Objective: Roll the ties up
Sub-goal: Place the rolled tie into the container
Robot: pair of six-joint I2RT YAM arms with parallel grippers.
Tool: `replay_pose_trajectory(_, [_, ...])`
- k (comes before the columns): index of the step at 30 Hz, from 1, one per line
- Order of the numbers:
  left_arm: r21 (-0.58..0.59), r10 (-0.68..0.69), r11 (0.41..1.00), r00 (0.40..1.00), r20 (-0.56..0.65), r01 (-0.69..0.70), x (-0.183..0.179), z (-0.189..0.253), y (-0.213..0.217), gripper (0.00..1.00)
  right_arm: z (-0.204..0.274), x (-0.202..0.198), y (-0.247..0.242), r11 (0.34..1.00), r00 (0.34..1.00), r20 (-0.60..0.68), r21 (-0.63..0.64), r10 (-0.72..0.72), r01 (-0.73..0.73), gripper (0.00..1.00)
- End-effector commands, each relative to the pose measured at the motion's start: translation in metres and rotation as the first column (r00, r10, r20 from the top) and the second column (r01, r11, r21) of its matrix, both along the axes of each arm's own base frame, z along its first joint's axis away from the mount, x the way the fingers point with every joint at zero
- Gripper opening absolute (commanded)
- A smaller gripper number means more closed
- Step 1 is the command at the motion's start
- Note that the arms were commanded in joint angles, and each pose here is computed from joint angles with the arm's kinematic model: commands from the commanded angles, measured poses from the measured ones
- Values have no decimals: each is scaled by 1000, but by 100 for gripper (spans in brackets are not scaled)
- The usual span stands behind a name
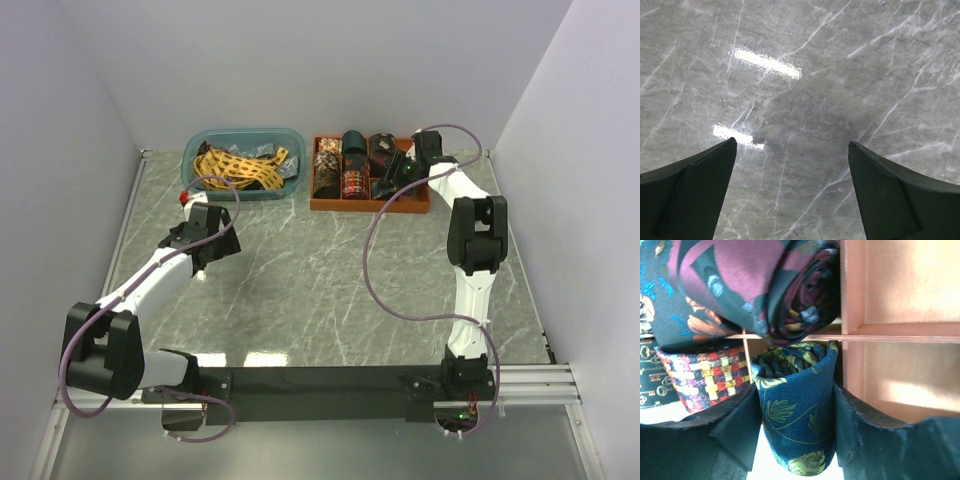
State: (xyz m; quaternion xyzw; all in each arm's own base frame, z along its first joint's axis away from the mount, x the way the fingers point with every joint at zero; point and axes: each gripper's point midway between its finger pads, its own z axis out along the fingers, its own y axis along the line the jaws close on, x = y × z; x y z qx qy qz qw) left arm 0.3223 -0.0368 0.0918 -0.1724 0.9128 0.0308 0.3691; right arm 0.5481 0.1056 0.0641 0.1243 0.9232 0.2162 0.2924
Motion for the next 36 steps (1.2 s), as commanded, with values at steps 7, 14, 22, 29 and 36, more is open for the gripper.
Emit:
replay_pose_trajectory(7, [-2,-4,1000,999,49,4,11,13,0,99,42,-2,-5,999,997,81,-42,-13,17,67])
replay_pose_trajectory(14, [-3,-5,1000,998,57,5,11,16,0,99,62,-6,-10,997,993,116,-66,-25,33,69])
replay_pose_trajectory(22, [-6,-5,1000,997,80,5,11,23,0,99,86,-12,-17,995,988,147,-86,-41,54,76])
replay_pose_trajectory(29, [-13,13,1000,991,130,-12,6,39,3,99,130,-35,-35,989,977,194,-96,-93,113,79])
replay_pose_trajectory(36, [-66,125,992,931,342,-109,-13,125,22,100,198,-106,-74,965,930,309,-102,-200,241,83])
